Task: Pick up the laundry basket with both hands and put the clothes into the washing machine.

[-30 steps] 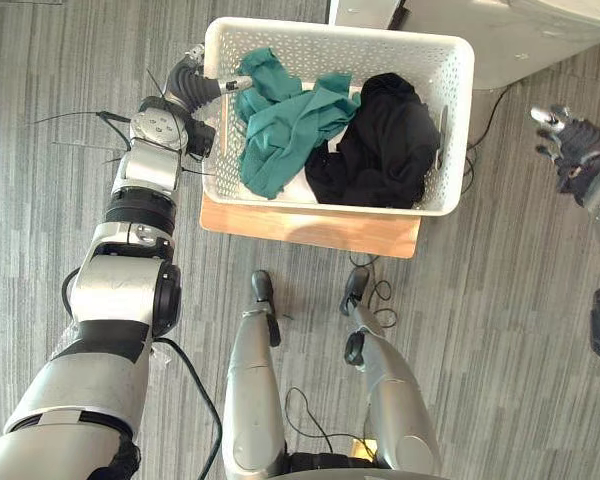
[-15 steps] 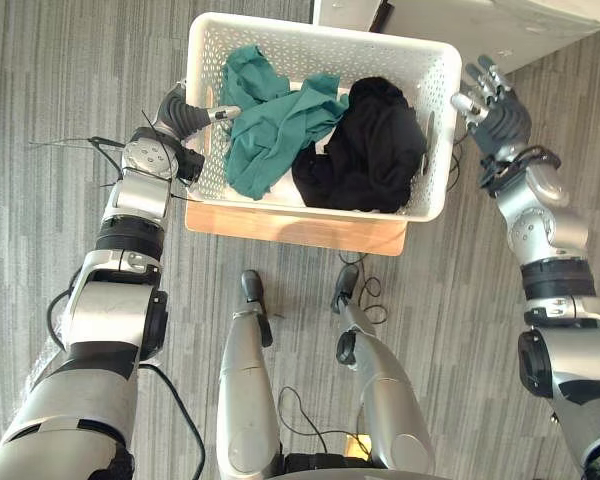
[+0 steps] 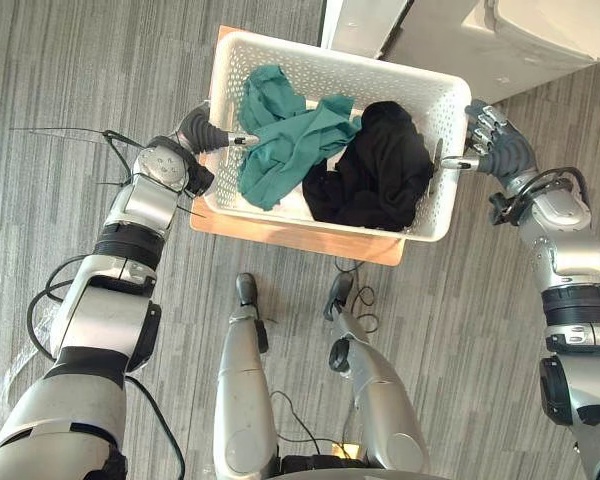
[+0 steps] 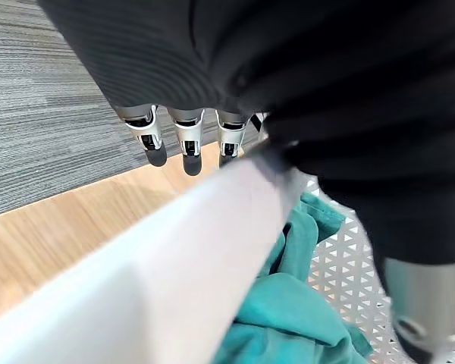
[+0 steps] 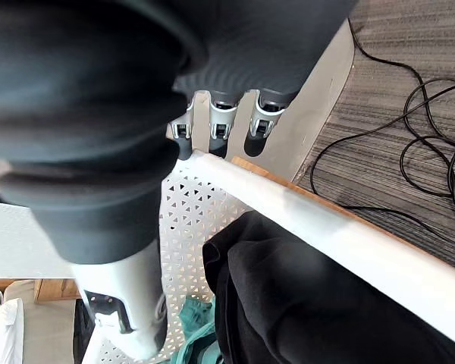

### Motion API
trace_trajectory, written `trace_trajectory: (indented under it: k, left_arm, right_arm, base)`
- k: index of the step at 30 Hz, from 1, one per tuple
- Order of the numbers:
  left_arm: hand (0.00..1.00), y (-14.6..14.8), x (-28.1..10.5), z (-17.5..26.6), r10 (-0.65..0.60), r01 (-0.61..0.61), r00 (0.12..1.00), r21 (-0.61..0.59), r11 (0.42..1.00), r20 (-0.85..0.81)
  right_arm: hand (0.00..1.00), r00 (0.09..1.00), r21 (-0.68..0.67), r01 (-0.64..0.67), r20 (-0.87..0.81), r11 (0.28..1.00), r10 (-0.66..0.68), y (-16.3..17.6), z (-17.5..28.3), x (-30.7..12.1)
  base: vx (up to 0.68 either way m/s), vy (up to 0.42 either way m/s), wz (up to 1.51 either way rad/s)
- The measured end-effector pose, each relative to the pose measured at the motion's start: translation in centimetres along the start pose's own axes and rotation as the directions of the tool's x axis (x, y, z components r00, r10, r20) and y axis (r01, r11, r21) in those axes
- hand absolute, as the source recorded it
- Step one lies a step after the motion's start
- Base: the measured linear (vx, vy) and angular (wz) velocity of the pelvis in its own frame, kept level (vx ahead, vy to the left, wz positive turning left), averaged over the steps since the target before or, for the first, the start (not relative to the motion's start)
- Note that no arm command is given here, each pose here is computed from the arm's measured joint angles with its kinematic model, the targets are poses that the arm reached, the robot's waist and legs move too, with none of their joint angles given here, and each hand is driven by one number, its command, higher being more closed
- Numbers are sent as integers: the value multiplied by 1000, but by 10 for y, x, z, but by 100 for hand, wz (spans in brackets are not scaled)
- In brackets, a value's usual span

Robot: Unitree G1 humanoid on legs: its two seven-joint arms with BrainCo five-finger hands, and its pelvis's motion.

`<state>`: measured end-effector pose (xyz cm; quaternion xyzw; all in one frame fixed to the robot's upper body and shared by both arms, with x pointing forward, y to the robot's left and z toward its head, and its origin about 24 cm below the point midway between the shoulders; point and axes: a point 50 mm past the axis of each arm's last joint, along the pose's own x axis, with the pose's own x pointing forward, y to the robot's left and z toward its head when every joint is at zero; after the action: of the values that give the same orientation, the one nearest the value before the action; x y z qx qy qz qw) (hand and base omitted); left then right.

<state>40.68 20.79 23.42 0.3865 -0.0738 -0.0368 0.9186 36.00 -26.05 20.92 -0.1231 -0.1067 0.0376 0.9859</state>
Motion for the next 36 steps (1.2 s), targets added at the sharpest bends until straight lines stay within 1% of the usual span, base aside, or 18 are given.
trace_trajectory:
  k: [2,4,5,8,10,11,12,17,22,24,26,27,28,29,31,32,33,36]
  left_arm:
    - [0,-2,1,6,-2,2,1000,-3,1000,26]
    - [0,-6,2,11,-8,8,999,-11,1000,44]
    - [0,-7,2,12,-7,8,999,-14,1000,46]
    - [0,-7,2,13,9,-7,999,-38,999,51]
    - [0,-5,2,13,24,-22,998,-48,999,52]
    - [0,-3,2,15,39,-35,997,-72,997,64]
    - [0,-3,2,15,41,-36,997,-80,996,64]
    - [0,-4,0,14,43,-36,997,-89,995,70]
    - [0,-5,-1,15,41,-34,996,-90,995,82]
    - [0,-7,-1,16,33,-26,996,-82,996,83]
    - [0,-8,0,16,29,-23,996,-79,997,79]
    - [0,-7,2,16,26,-20,997,-76,997,73]
    - [0,-8,4,17,23,-18,997,-75,997,68]
    - [0,-8,6,20,15,-11,998,-71,997,64]
    - [0,-10,11,29,6,-1,997,-66,998,71]
    - [0,-8,13,31,8,-3,998,-65,998,70]
    - [0,1,14,33,29,-26,998,-55,998,64]
    - [0,9,14,31,50,-47,997,-47,998,51]
  right_arm:
    - [0,999,22,43,-4,999,-43,-9,-3,-4]
    - [0,991,59,131,-23,990,-130,-23,-8,-8]
    - [0,988,80,155,-18,985,-154,-27,-7,-10]
    - [0,961,202,262,34,944,-274,-45,3,-14]
    - [0,944,255,291,77,922,-319,-52,14,-14]
    - [0,929,284,305,120,909,-350,-61,25,-15]
    - [0,923,285,310,138,907,-359,-65,31,-16]
    - [0,913,306,319,154,897,-378,-71,34,-19]
    - [0,919,309,321,128,895,-373,-73,26,-20]
    - [0,929,332,334,44,882,-369,-73,5,-18]
    - [0,940,364,339,-87,868,-331,-65,-27,-14]
    - [0,945,380,326,-157,866,-287,-55,-43,-11]
    - [0,946,383,318,-187,867,-264,-50,-49,-10]
    - [0,947,378,294,-240,878,-214,-40,-58,-6]
    - [0,950,365,246,-274,898,-149,-28,-62,1]
    - [0,949,365,240,-282,900,-139,-26,-61,4]
    - [0,950,365,231,-283,902,-129,-24,-56,10]
    - [0,957,359,202,-268,911,-107,-18,-49,16]
  base:
    - [23,7,12]
    - [23,20,7]
    - [24,19,3]
    - [5,-2,-1]
    - [14,-9,-11]
    - [17,0,-21]
    - [15,6,-18]
    - [17,11,-8]
    - [0,0,0]
    - [0,0,0]
    - [0,0,0]
    - [0,0,0]
    - [0,0,0]
    - [0,0,0]
    - [7,1,-2]
    - [6,-6,-5]
    - [3,-10,-4]
    - [0,0,0]
